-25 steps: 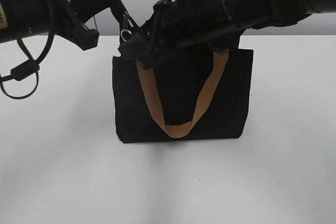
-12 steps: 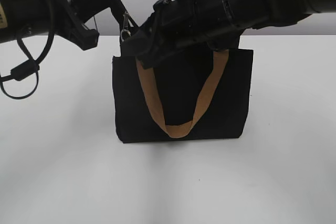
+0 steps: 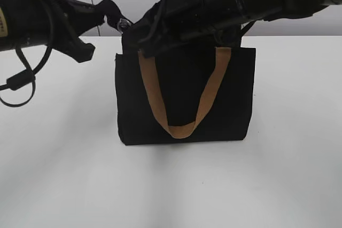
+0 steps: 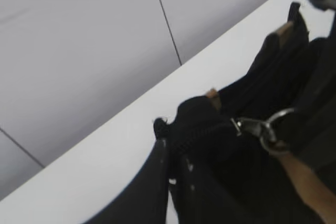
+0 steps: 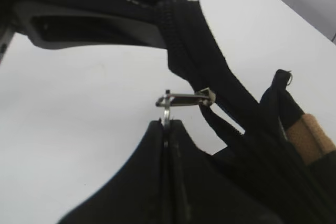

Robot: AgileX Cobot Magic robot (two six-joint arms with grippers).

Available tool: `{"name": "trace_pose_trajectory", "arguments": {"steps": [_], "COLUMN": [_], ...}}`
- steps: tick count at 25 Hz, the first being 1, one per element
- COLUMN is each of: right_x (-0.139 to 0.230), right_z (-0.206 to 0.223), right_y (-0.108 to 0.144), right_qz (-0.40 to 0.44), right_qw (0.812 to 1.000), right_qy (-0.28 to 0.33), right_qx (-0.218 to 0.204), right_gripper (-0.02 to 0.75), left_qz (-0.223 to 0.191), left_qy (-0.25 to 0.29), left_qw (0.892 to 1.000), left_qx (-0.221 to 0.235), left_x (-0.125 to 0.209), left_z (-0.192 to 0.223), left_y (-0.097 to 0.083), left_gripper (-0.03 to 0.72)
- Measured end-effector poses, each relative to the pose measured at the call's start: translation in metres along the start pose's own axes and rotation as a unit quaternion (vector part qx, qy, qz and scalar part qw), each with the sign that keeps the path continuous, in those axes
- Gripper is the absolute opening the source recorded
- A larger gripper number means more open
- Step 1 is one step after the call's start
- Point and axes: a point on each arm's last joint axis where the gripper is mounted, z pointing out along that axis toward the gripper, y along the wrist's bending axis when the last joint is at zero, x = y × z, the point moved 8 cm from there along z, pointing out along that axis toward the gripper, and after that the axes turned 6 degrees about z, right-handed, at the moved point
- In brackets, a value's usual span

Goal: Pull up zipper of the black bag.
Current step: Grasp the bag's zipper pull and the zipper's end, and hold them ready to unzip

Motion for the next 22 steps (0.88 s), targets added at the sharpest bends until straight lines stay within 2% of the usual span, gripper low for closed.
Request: {"name": "trace_pose_trajectory", "arguments": {"steps": [6, 15, 22], "right_x": [0.001, 0.012, 0.019], "right_z": [0.0, -0.011, -0.013], "right_y": [0.003, -0.024, -0.023], "right_qz": [0.04, 0.095, 0.092], "right_qw": [0.999, 0.995, 0.995], "right_qy": [0.004, 0.025, 0.044], "right_qx": [-0.011, 0.015, 0.006], "right_gripper": [-0.001, -0.001, -0.001], "left_qz": [-0.001, -0.003, -0.004], "left_qy": [0.075, 0.105, 0.13], "left_qw": [0.997, 0.994, 0.991], "left_qx": [0.0, -0.002, -0.002], "left_x": [0.028, 0.038, 0.046], "left_z": [0.001, -0.001, -0.003], "left_y": [-0.001, 0.0, 0.0], "left_gripper": [-0.003, -0.003, -0.003]}}
